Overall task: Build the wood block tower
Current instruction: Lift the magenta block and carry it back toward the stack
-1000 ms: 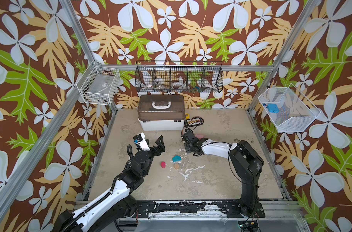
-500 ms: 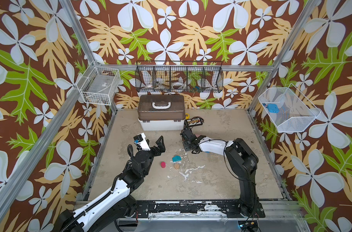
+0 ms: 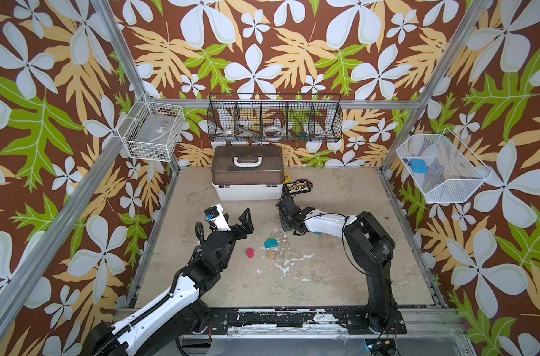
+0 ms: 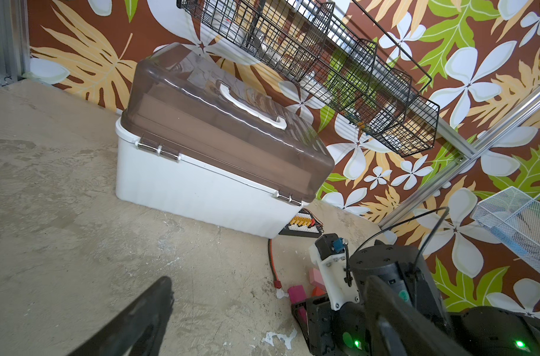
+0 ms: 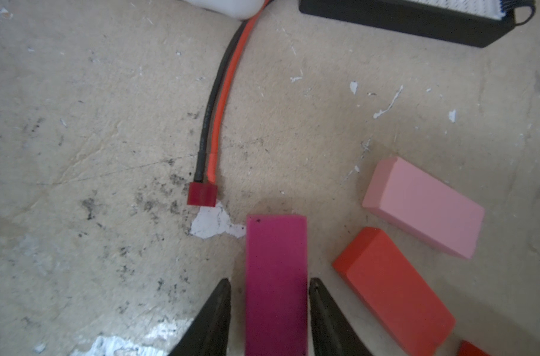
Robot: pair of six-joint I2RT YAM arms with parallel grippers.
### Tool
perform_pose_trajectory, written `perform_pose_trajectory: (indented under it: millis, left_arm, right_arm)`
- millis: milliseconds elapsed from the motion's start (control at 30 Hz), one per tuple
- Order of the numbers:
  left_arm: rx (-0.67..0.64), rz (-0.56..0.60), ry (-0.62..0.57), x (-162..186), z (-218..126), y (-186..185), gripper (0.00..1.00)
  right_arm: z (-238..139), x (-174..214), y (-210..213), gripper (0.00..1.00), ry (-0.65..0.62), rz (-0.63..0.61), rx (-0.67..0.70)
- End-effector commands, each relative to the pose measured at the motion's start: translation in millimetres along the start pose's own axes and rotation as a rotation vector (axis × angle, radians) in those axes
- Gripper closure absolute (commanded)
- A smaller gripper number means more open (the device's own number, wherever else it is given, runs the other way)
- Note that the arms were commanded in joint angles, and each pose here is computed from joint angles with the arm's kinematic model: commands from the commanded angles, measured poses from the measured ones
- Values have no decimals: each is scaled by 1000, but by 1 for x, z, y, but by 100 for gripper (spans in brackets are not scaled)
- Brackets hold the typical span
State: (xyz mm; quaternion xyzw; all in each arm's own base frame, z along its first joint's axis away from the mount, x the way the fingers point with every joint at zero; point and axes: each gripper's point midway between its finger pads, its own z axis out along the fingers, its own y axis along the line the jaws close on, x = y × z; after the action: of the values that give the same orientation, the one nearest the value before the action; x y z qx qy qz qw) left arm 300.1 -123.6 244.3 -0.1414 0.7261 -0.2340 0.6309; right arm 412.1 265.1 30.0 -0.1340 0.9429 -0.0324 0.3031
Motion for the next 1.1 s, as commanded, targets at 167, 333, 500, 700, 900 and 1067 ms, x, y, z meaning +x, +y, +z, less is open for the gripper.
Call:
perform_pose_trajectory:
  millis: [167,333,500,700,900,1067]
  left_arm:
    - [11,-10,-13,-5,0,-3,2]
    - [12,-12,-12,-4,1,-4,2]
    - [7,-7,-9,-4,0,-3,2]
    - [13,-13,-15,-6,-2,-3,2]
    - [8,-10,-21,-7,-3,-1,1]
    - [11,-14,-19,-5,-3,-1,1]
  right_arm:
    - [5,0,1,58,6,15,5]
    - [4,-1,2,63,5,20,-1]
    - [-15,-8,-4,70,-36,53,-15]
    - [-65,-23,-17,77,-141,132,-64]
    - [-119,-28,-38,82,-256,219,-105]
    - [-156,-20,-61,79,-347,307,-116]
